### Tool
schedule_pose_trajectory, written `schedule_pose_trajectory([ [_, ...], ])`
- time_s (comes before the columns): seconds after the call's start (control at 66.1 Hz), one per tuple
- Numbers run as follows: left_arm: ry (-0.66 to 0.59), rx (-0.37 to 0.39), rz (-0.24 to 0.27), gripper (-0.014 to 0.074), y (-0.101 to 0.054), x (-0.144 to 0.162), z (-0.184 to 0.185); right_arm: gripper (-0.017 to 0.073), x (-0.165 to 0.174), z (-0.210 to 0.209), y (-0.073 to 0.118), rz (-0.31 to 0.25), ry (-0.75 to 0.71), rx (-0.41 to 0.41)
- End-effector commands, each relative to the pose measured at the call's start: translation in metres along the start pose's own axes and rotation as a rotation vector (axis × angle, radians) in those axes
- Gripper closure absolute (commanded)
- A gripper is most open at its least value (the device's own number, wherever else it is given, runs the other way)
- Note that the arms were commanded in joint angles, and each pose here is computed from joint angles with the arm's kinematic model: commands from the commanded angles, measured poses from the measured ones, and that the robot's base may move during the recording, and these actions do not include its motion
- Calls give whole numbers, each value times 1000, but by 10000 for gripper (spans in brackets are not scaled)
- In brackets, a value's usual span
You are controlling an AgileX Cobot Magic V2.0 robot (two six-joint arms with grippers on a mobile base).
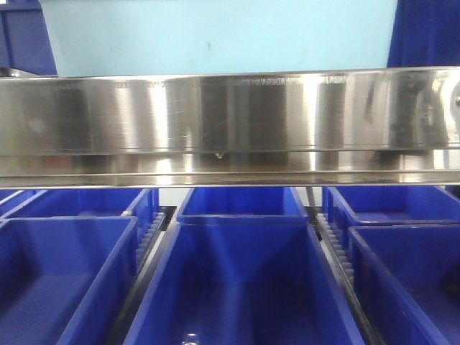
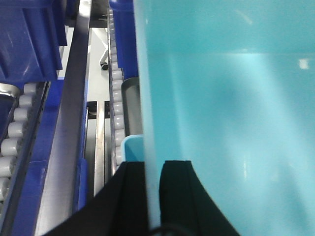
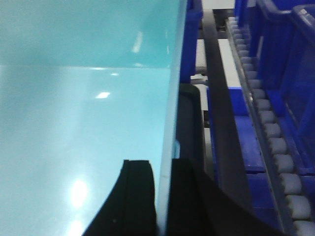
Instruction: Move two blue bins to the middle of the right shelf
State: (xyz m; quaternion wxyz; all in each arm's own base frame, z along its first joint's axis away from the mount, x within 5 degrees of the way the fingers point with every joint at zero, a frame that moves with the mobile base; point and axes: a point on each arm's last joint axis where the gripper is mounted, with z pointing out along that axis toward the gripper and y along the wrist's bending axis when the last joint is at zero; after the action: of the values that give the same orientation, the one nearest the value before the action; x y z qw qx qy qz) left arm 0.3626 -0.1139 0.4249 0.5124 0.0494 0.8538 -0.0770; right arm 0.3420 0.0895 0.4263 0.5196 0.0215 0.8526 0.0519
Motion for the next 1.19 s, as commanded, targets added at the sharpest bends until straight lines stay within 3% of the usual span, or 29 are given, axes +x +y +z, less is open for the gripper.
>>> schedule_pose_trajectory([
  [0.0, -98, 68, -28, 704, -9, -5, -13, 725, 1, -10, 7, 11, -116, -95],
  [0.227, -121, 96, -44, 704, -10, 8, -6, 725, 23, 2, 6, -13, -87, -103],
  [0.469, -29, 80, -36, 704, -7, 36, 9, 725, 33, 13, 5, -29, -54, -91],
  [0.922, 38, 62, -29, 703, -6, 45, 14, 723, 44, 30, 6, -38, 4, -72],
  [1.013, 44, 60, -29, 642, -6, 45, 14, 636, 45, 30, 5, -35, 20, -65],
  [1.179, 47, 59, -29, 386, -6, 46, 14, 288, 45, 29, 5, -33, 27, -59],
])
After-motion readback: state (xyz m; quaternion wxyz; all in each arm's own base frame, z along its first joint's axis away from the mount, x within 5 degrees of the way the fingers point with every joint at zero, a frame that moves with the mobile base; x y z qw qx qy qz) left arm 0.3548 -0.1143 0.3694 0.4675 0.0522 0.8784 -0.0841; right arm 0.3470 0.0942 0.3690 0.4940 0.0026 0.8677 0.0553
